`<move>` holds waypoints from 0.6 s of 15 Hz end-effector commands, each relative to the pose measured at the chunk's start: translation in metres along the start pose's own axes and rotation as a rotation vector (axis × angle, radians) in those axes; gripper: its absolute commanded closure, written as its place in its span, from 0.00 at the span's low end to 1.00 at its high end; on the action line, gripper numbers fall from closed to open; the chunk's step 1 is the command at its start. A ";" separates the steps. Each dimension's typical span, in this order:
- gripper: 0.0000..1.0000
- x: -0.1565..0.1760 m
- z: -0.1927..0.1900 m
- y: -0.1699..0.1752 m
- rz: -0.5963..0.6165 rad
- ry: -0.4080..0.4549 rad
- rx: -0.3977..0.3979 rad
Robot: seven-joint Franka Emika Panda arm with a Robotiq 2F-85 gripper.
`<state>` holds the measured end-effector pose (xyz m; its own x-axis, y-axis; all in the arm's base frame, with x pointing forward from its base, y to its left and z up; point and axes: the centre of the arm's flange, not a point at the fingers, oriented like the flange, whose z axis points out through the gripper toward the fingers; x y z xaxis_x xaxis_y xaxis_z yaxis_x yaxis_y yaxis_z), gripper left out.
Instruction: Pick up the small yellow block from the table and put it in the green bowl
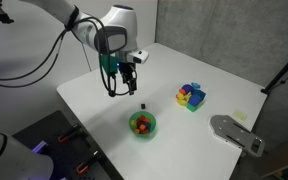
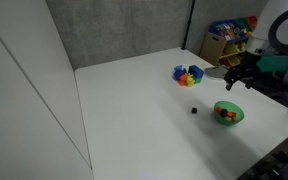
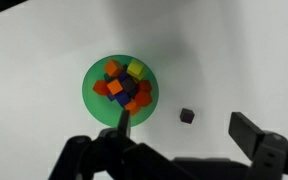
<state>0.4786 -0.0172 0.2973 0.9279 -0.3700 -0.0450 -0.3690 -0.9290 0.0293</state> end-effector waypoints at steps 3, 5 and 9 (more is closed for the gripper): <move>0.00 -0.008 -0.073 -0.017 -0.197 -0.078 -0.008; 0.00 -0.014 -0.099 -0.023 -0.267 -0.086 -0.020; 0.00 -0.030 -0.155 -0.035 -0.358 -0.072 -0.044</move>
<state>0.4749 0.0225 0.4088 0.9868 -0.0855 -0.1374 -0.0832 -0.9963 0.0229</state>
